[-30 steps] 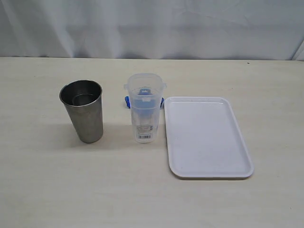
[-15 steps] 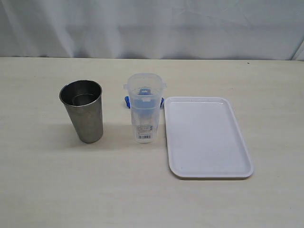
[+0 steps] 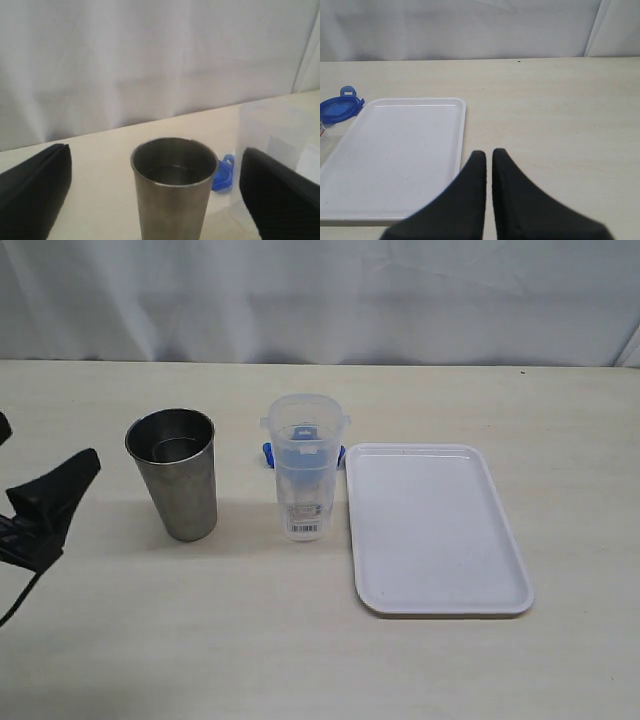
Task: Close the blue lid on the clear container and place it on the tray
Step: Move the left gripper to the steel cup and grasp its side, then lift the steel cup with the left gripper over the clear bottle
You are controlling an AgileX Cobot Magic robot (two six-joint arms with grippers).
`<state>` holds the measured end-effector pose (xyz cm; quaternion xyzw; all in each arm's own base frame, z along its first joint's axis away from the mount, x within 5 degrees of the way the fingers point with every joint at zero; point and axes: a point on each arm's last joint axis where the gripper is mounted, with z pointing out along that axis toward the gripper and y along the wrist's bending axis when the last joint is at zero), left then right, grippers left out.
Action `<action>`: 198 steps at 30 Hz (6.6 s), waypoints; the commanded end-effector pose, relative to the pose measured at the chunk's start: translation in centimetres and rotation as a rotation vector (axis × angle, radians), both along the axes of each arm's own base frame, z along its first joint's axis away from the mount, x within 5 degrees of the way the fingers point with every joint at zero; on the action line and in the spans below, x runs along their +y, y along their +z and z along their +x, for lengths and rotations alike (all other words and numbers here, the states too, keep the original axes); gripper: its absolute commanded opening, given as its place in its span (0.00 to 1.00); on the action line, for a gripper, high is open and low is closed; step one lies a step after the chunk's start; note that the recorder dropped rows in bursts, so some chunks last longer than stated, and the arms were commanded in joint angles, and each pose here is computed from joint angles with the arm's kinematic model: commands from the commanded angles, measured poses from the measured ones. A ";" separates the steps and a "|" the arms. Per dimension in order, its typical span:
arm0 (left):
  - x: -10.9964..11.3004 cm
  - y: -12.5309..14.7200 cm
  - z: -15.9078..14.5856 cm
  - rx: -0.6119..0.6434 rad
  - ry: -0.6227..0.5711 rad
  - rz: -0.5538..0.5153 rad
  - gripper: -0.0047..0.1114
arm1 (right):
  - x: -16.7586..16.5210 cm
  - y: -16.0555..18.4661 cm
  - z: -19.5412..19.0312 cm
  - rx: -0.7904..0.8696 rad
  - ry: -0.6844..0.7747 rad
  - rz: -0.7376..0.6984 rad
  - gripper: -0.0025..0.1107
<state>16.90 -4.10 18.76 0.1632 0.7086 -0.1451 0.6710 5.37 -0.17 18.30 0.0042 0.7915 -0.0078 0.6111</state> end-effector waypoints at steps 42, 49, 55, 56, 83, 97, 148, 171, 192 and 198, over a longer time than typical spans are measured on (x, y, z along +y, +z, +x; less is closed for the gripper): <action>-2.3 -9.7 8.7 0.239 -0.268 0.082 0.87 | 0.0 -0.1 0.0 -0.001 -0.001 0.002 0.06; -2.5 -10.4 10.2 0.219 -0.288 0.079 0.87 | 0.0 -0.1 0.0 -0.001 -0.001 0.002 0.06; -2.5 -10.2 11.0 0.194 -0.287 0.081 0.87 | 0.0 -0.1 0.0 -0.001 -0.001 0.002 0.06; -2.5 -10.2 11.0 0.194 -0.286 0.081 0.87 | 0.0 -0.1 0.0 -0.001 -0.001 0.002 0.06; -2.8 -9.8 12.9 0.151 -0.317 0.069 0.87 | 0.0 -0.1 0.0 -0.001 -0.001 0.002 0.06; -4.2 -9.4 14.1 0.114 -0.384 0.068 0.87 | 0.0 -0.1 0.0 -0.001 -0.001 0.002 0.06; -5.4 -7.6 15.0 0.053 -0.414 0.050 0.04 | 0.0 -0.1 0.0 -0.001 -0.001 0.002 0.06; -6.1 1.0 17.2 -0.049 -0.430 -0.053 0.04 | 0.0 -0.1 0.0 -0.001 -0.001 0.002 0.06; -10.3 3.8 19.7 -0.074 -0.452 0.133 0.04 | 0.0 -0.1 0.0 -0.001 -0.001 0.002 0.06; -10.7 3.5 19.6 -0.058 -0.461 0.157 0.04 | 0.0 -0.1 0.0 -0.001 -0.001 0.002 0.06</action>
